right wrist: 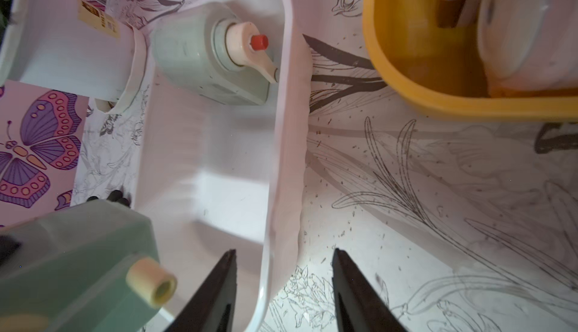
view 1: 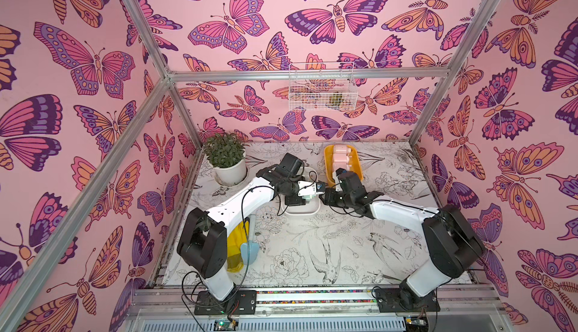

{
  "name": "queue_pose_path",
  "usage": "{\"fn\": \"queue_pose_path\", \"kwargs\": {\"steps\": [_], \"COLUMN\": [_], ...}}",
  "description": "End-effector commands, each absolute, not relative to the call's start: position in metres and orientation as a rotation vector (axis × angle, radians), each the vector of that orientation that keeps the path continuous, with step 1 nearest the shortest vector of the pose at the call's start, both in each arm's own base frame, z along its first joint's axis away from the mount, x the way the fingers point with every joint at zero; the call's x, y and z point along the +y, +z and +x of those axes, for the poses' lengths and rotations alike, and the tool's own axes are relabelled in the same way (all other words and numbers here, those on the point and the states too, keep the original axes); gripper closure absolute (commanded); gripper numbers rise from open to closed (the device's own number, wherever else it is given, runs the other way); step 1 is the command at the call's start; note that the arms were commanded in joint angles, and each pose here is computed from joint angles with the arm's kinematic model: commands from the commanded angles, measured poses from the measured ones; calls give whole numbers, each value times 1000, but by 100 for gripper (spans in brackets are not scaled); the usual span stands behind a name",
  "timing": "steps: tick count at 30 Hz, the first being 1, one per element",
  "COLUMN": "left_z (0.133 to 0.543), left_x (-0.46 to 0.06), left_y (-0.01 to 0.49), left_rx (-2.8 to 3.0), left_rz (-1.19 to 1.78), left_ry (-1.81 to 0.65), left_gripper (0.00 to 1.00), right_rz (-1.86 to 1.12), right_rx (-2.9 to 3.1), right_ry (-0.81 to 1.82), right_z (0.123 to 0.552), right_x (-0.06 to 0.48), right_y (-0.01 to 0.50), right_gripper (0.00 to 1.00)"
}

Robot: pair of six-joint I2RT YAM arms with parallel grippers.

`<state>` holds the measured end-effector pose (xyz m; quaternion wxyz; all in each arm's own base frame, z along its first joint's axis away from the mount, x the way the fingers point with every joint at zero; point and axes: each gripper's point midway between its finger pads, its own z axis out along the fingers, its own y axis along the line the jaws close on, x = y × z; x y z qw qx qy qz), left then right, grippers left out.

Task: Place the pencil sharpeners by color into the storage box
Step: Place the pencil sharpener in the storage box.

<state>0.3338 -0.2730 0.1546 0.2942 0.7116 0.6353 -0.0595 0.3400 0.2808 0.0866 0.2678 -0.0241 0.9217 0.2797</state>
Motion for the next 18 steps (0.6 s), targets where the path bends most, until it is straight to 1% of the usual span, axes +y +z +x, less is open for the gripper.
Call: {"fn": "queue_pose_path", "kwargs": {"steps": [1,2,3,9,14,17,18], "left_z": [344,345,345,367,371,373,374], "left_x": [-275,-273,-271,-259,-259,-260,-260], "left_y": [158,153,148,131,123,117,113], "left_rx": [1555,1547,1536,1572,1579,1596,1597], "left_rz": [1912,1926,1947,1948,1959,1960,1969], "left_ry": [-205,-211,-216,-224,-228,-240,-236], "left_gripper": [100,100,100,100,100,100,97], "right_rz": [-36,-40,-51,-77,-84,-82,-80], "right_rx": [2483,2494,2505,2532,2534,2529,2531], "right_ry": [756,761,775,758,730,737,739], "right_z": [348,349,350,353,354,353,353], "right_x": [288,291,296,305,302,302,302], "right_y": [84,81,80,73,73,75,75], "right_gripper": [60,66,67,65,68,69,69]}}
